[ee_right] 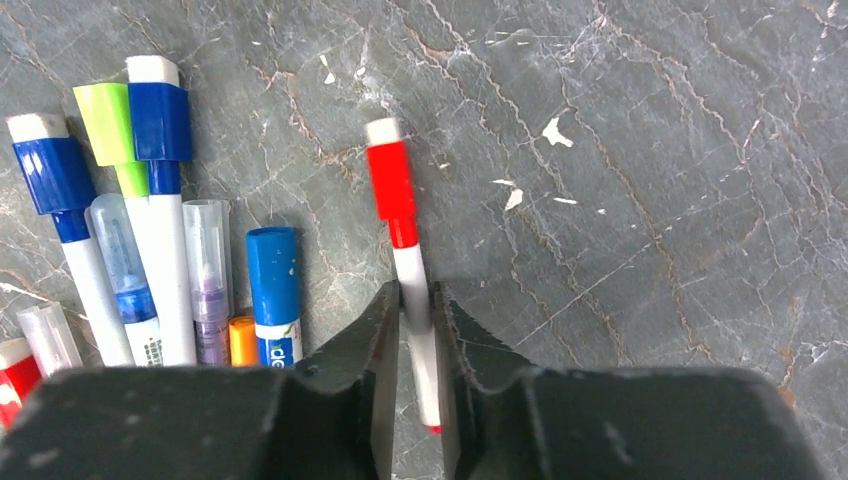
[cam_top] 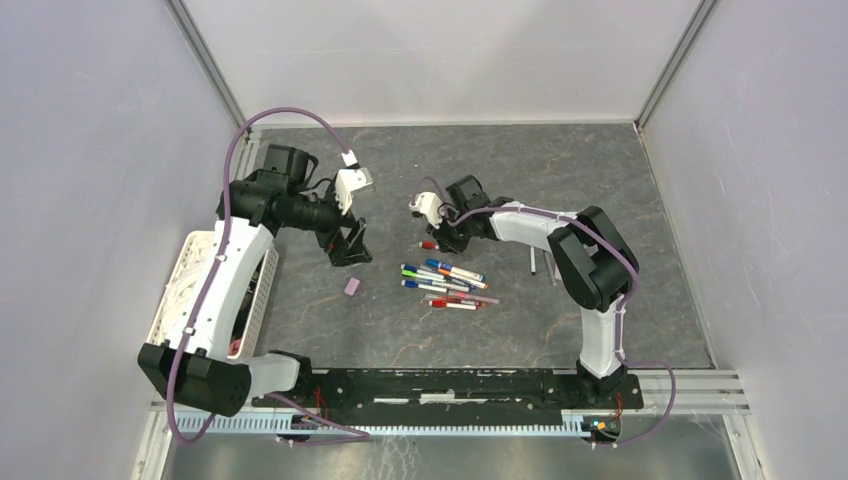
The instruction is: Open the pen caps
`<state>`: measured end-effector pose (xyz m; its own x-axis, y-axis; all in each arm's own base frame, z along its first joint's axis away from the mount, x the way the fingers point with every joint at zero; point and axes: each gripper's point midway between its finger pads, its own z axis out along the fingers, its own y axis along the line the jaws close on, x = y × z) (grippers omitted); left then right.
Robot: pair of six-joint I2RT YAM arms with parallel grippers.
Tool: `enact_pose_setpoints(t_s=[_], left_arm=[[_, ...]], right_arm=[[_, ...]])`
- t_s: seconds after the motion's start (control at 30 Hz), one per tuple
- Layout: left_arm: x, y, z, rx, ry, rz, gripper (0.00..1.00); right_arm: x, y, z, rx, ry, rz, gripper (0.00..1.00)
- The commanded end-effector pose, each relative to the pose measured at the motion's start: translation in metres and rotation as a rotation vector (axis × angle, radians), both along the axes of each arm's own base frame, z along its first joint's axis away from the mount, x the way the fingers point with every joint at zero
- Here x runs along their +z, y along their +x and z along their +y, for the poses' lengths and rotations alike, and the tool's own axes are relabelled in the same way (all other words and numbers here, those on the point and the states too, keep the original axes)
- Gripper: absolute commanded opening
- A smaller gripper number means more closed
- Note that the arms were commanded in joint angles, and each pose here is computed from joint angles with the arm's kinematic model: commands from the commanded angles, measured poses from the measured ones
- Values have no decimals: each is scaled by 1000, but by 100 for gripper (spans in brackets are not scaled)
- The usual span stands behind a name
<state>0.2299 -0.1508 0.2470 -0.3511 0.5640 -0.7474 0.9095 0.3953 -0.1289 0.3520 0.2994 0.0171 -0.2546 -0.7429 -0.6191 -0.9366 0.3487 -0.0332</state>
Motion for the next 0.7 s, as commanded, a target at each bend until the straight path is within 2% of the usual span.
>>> enact_pose_setpoints(t_s=[0.0,0.17,0.3,0.43,0.67], left_arm=[[14,2,-6,-52,-31,-53,100],[3,-1,-7,-72,-32,-24,99],[-8,-5,-8,-99,-28,-8,99],[-23,-10,-9,-148,-33,-3,100],[-52,-18,-18,-276,-53,9,100]], right_arm=[[-20,0,-23,-67,-71,-27,19],[-7,3,-21,-121,17,-24,0],[25,1,-9,-124,122,-31,0],[63,-15,9,-85,256,21,0],[102,-83,37,37,433,211,0]])
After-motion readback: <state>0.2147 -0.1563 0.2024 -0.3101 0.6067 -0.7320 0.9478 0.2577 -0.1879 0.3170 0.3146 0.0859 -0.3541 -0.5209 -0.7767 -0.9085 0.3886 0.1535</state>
